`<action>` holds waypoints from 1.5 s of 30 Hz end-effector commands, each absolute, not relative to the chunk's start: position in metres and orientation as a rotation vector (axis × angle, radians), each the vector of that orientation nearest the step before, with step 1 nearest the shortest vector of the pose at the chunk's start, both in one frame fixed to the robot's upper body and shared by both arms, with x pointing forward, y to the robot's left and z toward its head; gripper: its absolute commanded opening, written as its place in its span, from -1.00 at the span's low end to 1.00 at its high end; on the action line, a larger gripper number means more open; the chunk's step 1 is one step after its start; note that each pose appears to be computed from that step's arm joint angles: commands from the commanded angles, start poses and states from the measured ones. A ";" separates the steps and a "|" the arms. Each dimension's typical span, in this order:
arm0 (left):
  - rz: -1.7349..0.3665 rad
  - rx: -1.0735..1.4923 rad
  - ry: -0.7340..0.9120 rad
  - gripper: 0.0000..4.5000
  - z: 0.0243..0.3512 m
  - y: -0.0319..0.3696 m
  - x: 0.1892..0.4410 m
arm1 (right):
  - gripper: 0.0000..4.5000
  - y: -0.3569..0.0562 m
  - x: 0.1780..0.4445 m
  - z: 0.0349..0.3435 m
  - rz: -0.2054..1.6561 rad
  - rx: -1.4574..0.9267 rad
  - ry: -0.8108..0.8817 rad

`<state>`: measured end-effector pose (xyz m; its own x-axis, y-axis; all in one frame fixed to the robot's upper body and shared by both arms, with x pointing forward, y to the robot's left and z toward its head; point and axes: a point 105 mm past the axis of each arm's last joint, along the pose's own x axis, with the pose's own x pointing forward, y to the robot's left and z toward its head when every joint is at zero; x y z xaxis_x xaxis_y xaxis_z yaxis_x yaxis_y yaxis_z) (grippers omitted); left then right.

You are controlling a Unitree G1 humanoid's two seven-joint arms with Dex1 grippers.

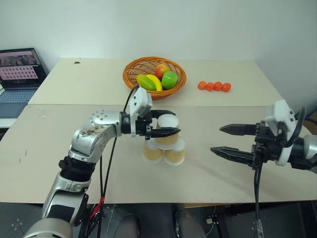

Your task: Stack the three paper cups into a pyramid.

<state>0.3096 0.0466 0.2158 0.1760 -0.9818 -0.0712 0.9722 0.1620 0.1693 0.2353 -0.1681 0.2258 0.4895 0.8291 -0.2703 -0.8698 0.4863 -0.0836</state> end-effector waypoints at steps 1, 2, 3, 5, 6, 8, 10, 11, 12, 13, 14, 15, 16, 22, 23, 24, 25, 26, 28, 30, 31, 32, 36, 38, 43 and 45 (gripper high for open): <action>-1.398 0.204 -0.072 0.32 0.218 0.046 0.306 | 1.00 -0.170 0.234 0.238 1.045 -0.249 0.156; -1.398 0.203 -0.072 0.32 0.218 0.046 0.306 | 1.00 -0.170 0.234 0.238 1.045 -0.249 0.156; -1.398 0.203 -0.072 0.32 0.218 0.046 0.306 | 1.00 -0.170 0.234 0.238 1.045 -0.249 0.156; -1.398 0.203 -0.072 0.32 0.218 0.046 0.306 | 1.00 -0.170 0.234 0.238 1.045 -0.249 0.156; -1.400 0.201 -0.072 0.45 0.218 0.046 0.306 | 1.00 -0.170 0.234 0.237 1.045 -0.251 0.157; -1.403 0.200 -0.072 0.70 0.219 0.046 0.306 | 1.00 -0.170 0.234 0.236 1.045 -0.252 0.158; -1.403 0.194 -0.073 0.98 0.220 0.046 0.306 | 1.00 -0.171 0.235 0.236 1.044 -0.252 0.158; -1.403 0.189 -0.074 0.98 0.220 0.046 0.306 | 1.00 -0.171 0.235 0.236 1.044 -0.252 0.158; -1.403 0.186 -0.075 0.98 0.221 0.045 0.306 | 1.00 -0.171 0.235 0.236 1.043 -0.253 0.158; -1.404 0.185 -0.075 0.98 0.221 0.045 0.306 | 1.00 -0.172 0.236 0.236 1.042 -0.253 0.158; -1.405 0.185 -0.076 0.98 0.221 0.045 0.306 | 1.00 -0.172 0.236 0.235 1.042 -0.254 0.158; -1.405 0.183 -0.077 0.98 0.222 0.045 0.306 | 1.00 -0.172 0.236 0.235 1.041 -0.255 0.158; -1.407 0.182 -0.078 0.98 0.222 0.045 0.305 | 1.00 -0.172 0.236 0.235 1.042 -0.255 0.158; -1.401 0.175 -0.117 0.98 0.234 0.044 0.306 | 1.00 -0.173 0.236 0.235 1.044 -0.256 0.157; -1.399 0.176 -0.126 0.98 0.237 0.043 0.306 | 1.00 -0.173 0.237 0.234 1.044 -0.256 0.158; -1.398 0.177 -0.132 0.98 0.239 0.043 0.307 | 1.00 -0.173 0.237 0.234 1.045 -0.256 0.158; -1.393 0.178 -0.149 0.98 0.245 0.043 0.308 | 1.00 -0.173 0.237 0.234 1.045 -0.257 0.158; -1.390 0.179 -0.160 0.98 0.249 0.043 0.309 | 1.00 -0.173 0.237 0.234 1.046 -0.258 0.158; -1.375 0.170 -0.189 0.98 0.261 0.043 0.312 | 1.00 -0.173 0.238 0.235 1.047 -0.258 0.158; -1.358 0.154 -0.226 0.98 0.276 0.043 0.315 | 1.00 -0.173 0.238 0.235 1.048 -0.258 0.157; -1.354 0.144 -0.243 0.98 0.283 0.043 0.315 | 1.00 -0.173 0.238 0.235 1.049 -0.259 0.157; -1.353 0.138 -0.252 0.98 0.287 0.043 0.315 | 1.00 -0.173 0.238 0.235 1.049 -0.259 0.157; -1.325 0.091 -0.303 0.98 0.312 0.046 0.319 | 1.00 -0.173 0.239 0.235 1.052 -0.259 0.156; -1.295 -0.042 -0.338 0.98 0.339 0.054 0.319 | 1.00 -0.173 0.239 0.236 1.055 -0.252 0.156; -1.119 -0.135 -0.368 0.98 0.364 0.092 0.333 | 1.00 -0.174 0.244 0.237 1.053 -0.263 0.143; -0.972 -0.076 -0.365 0.98 0.356 0.117 0.347 | 1.00 -0.176 0.247 0.239 1.047 -0.268 0.130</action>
<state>0.3374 0.0916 0.3561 0.3982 -0.8560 0.3296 0.8926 0.4445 0.0759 0.2452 -0.1751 0.2272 0.4836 0.8353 -0.2617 -0.8739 0.4778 -0.0896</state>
